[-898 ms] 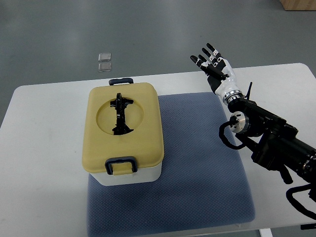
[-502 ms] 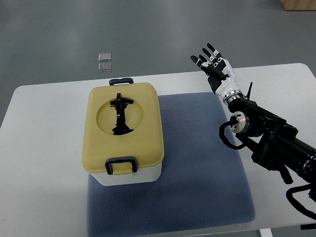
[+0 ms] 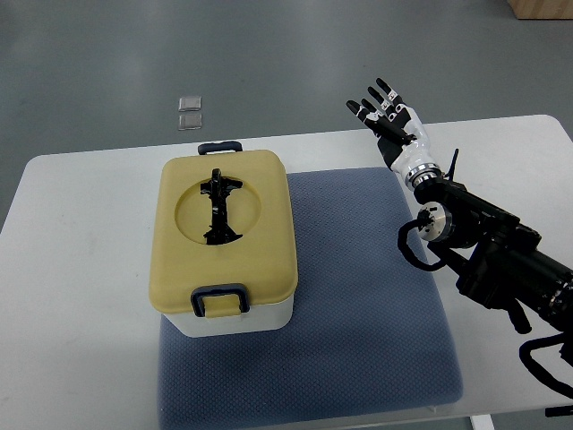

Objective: Open white storage box with right hand

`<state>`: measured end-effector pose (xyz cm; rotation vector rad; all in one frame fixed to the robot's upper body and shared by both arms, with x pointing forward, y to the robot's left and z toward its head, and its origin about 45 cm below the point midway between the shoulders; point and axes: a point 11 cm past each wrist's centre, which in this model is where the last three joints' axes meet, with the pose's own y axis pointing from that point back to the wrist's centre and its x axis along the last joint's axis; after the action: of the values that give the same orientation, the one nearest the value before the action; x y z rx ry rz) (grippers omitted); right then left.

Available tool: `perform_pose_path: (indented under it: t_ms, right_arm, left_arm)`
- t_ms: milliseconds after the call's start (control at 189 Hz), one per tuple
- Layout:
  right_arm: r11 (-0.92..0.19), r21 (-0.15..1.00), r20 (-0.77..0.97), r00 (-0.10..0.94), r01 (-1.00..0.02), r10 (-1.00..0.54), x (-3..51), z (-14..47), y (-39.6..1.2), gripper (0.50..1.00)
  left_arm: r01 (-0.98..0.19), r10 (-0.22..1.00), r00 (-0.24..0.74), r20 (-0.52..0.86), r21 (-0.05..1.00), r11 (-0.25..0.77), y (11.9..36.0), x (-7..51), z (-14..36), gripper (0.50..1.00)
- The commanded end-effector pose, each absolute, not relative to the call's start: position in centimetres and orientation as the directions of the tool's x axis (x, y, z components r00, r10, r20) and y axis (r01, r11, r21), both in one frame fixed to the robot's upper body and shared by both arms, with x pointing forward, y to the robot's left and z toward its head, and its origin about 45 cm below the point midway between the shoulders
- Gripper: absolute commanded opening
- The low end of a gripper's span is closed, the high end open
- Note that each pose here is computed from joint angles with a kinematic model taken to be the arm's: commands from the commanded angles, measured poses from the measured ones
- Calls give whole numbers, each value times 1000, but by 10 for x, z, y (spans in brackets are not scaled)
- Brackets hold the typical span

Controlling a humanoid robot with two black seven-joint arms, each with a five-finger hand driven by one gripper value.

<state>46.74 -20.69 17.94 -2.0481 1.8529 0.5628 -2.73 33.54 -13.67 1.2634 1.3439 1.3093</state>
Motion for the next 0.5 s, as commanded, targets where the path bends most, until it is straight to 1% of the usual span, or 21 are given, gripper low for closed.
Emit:
perform_pose_path:
  t_ms: [0, 306, 417, 497]
  right_arm:
    - [-108, 24, -490, 83, -994, -868, 467, 179, -207, 930]
    - [-114, 23, -471, 90, -993, -878, 468, 180, -209, 930]
    - [-87, 8, -430, 75, -996, -900, 470, 186, -238, 930]
    - [-100, -11, -412, 96, -995, -906, 473, 193, -242, 930]
  left_arm:
    - [97, 989, -127, 70, 994, -58, 335, -27, -137, 1000]
    - [97, 989, -127, 72, 993, -60, 336, -27, -137, 1000]
    - [97, 990, -127, 69, 994, -57, 334, -27, -137, 1000]
    - [97, 990, -127, 69, 994, -57, 334, -27, -137, 1000]
